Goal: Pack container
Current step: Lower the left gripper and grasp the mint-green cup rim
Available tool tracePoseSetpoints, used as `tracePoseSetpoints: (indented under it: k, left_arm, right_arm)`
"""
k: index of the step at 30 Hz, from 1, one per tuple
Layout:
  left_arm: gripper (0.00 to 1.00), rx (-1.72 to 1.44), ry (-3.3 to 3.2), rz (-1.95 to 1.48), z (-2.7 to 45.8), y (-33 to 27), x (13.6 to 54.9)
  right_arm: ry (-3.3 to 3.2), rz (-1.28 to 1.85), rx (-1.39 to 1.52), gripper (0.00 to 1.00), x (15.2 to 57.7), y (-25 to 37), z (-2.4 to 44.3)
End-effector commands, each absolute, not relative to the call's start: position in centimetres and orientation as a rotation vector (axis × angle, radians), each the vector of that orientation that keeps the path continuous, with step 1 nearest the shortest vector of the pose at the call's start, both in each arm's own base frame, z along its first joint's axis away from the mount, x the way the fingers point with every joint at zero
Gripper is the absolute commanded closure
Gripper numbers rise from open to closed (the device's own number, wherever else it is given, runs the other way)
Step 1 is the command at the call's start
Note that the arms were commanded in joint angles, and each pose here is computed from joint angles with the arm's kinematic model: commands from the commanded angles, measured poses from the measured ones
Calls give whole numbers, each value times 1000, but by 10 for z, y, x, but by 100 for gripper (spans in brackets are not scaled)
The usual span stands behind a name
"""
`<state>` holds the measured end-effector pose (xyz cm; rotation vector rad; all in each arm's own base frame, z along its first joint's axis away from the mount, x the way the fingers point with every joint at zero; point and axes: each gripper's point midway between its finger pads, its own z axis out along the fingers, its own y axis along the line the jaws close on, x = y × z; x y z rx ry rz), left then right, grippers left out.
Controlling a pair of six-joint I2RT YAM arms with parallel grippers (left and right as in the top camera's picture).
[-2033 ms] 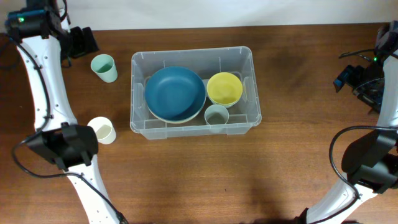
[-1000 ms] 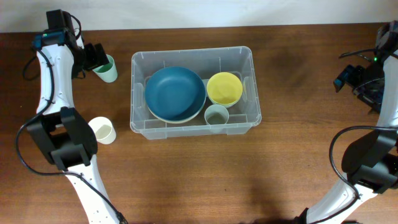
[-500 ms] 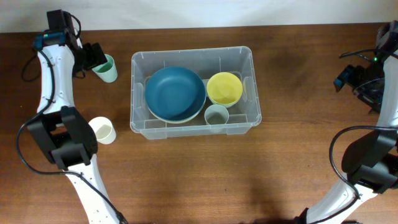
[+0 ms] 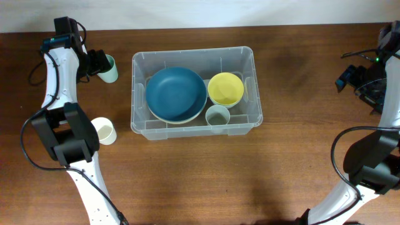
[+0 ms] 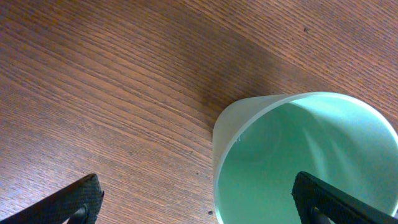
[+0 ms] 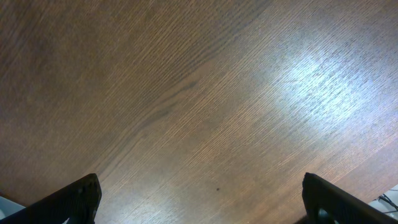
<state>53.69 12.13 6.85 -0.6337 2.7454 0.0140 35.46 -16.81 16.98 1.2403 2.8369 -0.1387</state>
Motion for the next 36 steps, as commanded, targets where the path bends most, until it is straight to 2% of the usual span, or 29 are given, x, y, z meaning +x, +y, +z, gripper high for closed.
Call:
tracePoseSetpoints:
  k: [1,8,11,15,19,22,26,30,34,36]
  left_arm:
    - [1,-669,2775,25,49,123,534]
    - [1,-673,2798,27,35,123,533]
    - [17,-672,2791,26,36,123,535]
    - [32,-670,2783,26,37,123,537]
    - [57,-668,2770,26,38,124,540]
    - [65,-665,2757,25,42,125,543]
    - [70,-655,2715,24,64,127,551]
    - [87,-640,2653,22,104,128,560]
    - [98,-625,2584,19,151,129,563]
    - [99,-617,2550,17,172,129,563]
  right_arm:
    - [2834,-164,1257,1,353,-171,168]
    - [2834,-164,1257,1,352,-171,168]
    - [2834,-164,1257,1,352,-171,168]
    - [2834,-164,1257,1,353,-171,168]
    - [2834,-164,1257,1,352,-171,168]
    - [2834,-164,1257,1,352,-171,168]
    - [2834,-164,1257,1,352,-171,168]
    - [2834,-164,1257,1,353,-171,168]
    - [2834,-164,1257,1,352,-171,168]
    - [2834,-164,1257,1,352,-171,168]
